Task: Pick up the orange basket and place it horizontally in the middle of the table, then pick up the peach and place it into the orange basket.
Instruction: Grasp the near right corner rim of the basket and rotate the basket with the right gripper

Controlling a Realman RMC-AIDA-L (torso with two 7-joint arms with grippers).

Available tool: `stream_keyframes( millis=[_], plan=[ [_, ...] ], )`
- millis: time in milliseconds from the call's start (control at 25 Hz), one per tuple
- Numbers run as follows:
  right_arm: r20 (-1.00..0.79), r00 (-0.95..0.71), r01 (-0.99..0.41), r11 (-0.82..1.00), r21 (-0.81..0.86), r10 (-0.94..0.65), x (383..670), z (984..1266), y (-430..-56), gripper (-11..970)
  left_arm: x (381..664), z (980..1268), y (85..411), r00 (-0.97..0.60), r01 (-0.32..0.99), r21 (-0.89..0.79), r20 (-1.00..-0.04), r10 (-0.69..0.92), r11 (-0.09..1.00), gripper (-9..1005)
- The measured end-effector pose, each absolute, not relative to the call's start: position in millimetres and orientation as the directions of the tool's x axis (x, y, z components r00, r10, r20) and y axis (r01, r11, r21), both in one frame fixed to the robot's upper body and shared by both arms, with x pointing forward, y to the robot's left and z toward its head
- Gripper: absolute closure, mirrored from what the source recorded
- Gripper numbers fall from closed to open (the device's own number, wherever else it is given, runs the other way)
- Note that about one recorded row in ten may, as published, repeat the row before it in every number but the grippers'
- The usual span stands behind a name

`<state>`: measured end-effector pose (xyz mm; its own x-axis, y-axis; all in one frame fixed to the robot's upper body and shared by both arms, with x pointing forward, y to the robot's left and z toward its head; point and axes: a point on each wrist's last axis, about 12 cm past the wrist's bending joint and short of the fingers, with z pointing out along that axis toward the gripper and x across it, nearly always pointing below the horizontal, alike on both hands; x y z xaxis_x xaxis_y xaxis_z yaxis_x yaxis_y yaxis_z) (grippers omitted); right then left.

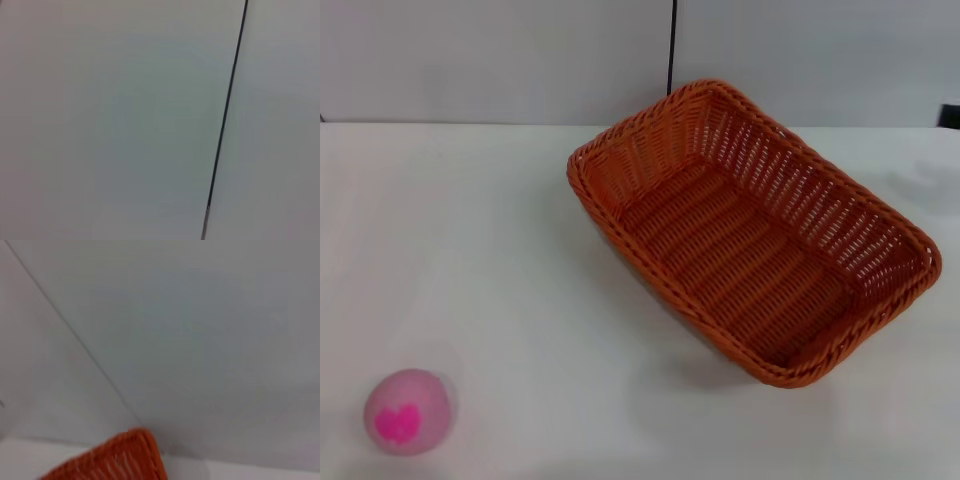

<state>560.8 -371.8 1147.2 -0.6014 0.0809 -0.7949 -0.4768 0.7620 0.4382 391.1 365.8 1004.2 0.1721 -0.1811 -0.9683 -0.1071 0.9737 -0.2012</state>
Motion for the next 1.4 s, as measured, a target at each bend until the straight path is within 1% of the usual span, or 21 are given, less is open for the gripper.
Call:
stream_keyframes(
  millis=[40,160,200,280,320,400,440,520,640,840,1120,1400],
  plan=[
    [-0.769,-0.638,-0.482,0.765,0.426,0.026,574.7,1152.6,-362.4,369,390.8,1003.8,365.0,0.168,-0.100,-0.200,-0.969,-0.182,0.975,148],
    [-0.743,-0.668,-0.510,0.753,0.416,-0.042,592.1,1159.2,-344.2,373,390.8,1003.8,364.7,0.166,-0.095,-0.199,-0.969,-0.181,0.976,148],
    [-0.743,-0.668,-0.510,0.753,0.416,-0.042,592.1,1159.2,-344.2,374,391.0,1003.7,364.6,0.165,-0.094,-0.199,-0.970,-0.182,0.976,148],
    [-0.706,-0.703,-0.527,0.729,0.438,-0.084,604.4,1159.9,-326.0,376,391.3,1003.1,363.6,0.159,-0.091,-0.200,-0.970,-0.184,0.976,148],
    [-0.706,-0.703,-0.527,0.729,0.438,-0.084,604.4,1159.9,-326.0,377,391.4,1002.7,363.1,0.157,-0.090,-0.201,-0.970,-0.186,0.975,148],
    [-0.679,-0.727,-0.530,0.713,0.459,-0.103,608.6,1157.6,-314.1,379,391.2,1002.0,362.1,0.152,-0.089,-0.205,-0.970,-0.190,0.975,148],
    [-0.648,-0.751,-0.530,0.703,0.474,-0.129,610.7,1153.2,-300.4,380,390.8,1001.2,361.2,0.148,-0.090,-0.210,-0.970,-0.195,0.974,148],
    [-0.631,-0.763,-0.527,0.704,0.477,-0.144,611.2,1150.2,-293.9,382,390.6,1000.9,360.8,0.147,-0.090,-0.212,-0.969,-0.197,0.973,148],
    [-0.576,-0.803,-0.476,0.743,0.470,-0.150,615.0,1139.9,-280.6,385,390.9,1000.7,360.6,0.146,-0.090,-0.213,-0.969,-0.199,0.973,148],
    [-0.550,-0.823,-0.447,0.762,0.469,-0.143,615.9,1131.8,-276.9,390,391.9,1000.7,360.5,0.145,-0.088,-0.218,-0.968,-0.204,0.972,149],
    [-0.554,-0.820,-0.449,0.760,0.470,-0.142,616.7,1116.9,-267.6,398,392.0,1000.3,360.6,0.142,-0.090,-0.220,-0.968,-0.206,0.971,149],
    [-0.565,-0.813,-0.456,0.759,0.465,-0.143,619.1,1113.2,-259.3,405,389.7,1000.2,361.1,0.144,-0.092,-0.220,-0.968,-0.206,0.971,149]
  ],
)
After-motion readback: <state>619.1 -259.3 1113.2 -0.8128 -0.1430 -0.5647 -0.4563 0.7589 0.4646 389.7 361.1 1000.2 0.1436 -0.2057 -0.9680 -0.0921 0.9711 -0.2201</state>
